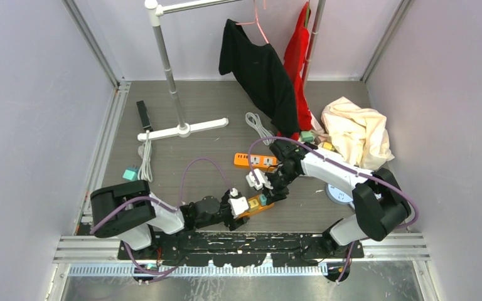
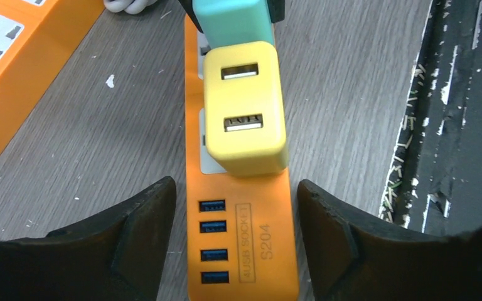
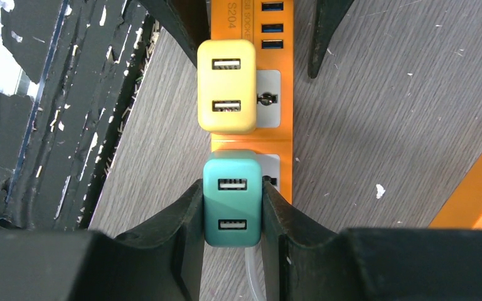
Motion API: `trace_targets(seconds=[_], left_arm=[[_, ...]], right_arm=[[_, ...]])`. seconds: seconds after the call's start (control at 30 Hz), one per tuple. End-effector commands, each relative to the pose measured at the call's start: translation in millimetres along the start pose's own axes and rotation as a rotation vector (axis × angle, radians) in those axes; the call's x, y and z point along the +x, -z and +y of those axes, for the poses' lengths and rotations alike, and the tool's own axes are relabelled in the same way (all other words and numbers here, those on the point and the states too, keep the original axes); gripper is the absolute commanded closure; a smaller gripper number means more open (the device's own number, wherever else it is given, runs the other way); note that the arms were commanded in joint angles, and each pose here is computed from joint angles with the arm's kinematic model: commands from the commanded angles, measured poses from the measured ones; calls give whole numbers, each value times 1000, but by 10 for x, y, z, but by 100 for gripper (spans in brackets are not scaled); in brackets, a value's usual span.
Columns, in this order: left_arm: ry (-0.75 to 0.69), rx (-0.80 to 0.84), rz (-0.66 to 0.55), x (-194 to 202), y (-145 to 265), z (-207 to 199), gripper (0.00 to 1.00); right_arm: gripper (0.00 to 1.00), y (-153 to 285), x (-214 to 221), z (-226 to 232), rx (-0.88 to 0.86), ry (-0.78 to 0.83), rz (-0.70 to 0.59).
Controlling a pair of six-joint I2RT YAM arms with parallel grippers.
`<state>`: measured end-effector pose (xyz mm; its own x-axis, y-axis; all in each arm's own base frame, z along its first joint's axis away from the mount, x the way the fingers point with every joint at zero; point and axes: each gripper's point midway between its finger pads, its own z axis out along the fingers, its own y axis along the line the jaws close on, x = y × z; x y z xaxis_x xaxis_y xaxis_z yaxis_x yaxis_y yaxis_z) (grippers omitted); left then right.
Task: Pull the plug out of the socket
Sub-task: Remove the plug from the socket.
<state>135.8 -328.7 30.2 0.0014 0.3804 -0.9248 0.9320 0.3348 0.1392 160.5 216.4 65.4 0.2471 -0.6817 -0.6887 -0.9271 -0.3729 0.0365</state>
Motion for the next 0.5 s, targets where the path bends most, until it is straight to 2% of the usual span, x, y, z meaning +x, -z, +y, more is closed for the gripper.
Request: trace_targets(seconds=[0.0, 0.1, 0.2, 0.3, 0.37, 0.47], left_arm=[[8, -64, -152, -393, -116, 117, 34], [11, -51, -152, -366, -153, 88, 54], [10, -35, -146, -326, -177, 54, 70], [9, -31, -145, -296, -181, 44, 92], [10, -34, -146, -281, -182, 48, 100], [13, -39, -147, -259, -191, 50, 100]], right_arm=[[82, 70, -53, -80, 38, 42, -15], [81, 63, -43, -74, 28, 36, -13], [80, 43, -19, -64, 19, 33, -9], [71, 26, -21, -47, 8, 30, -17], [65, 20, -39, -31, 2, 31, -29], [57, 20, -85, -9, -6, 31, -54]])
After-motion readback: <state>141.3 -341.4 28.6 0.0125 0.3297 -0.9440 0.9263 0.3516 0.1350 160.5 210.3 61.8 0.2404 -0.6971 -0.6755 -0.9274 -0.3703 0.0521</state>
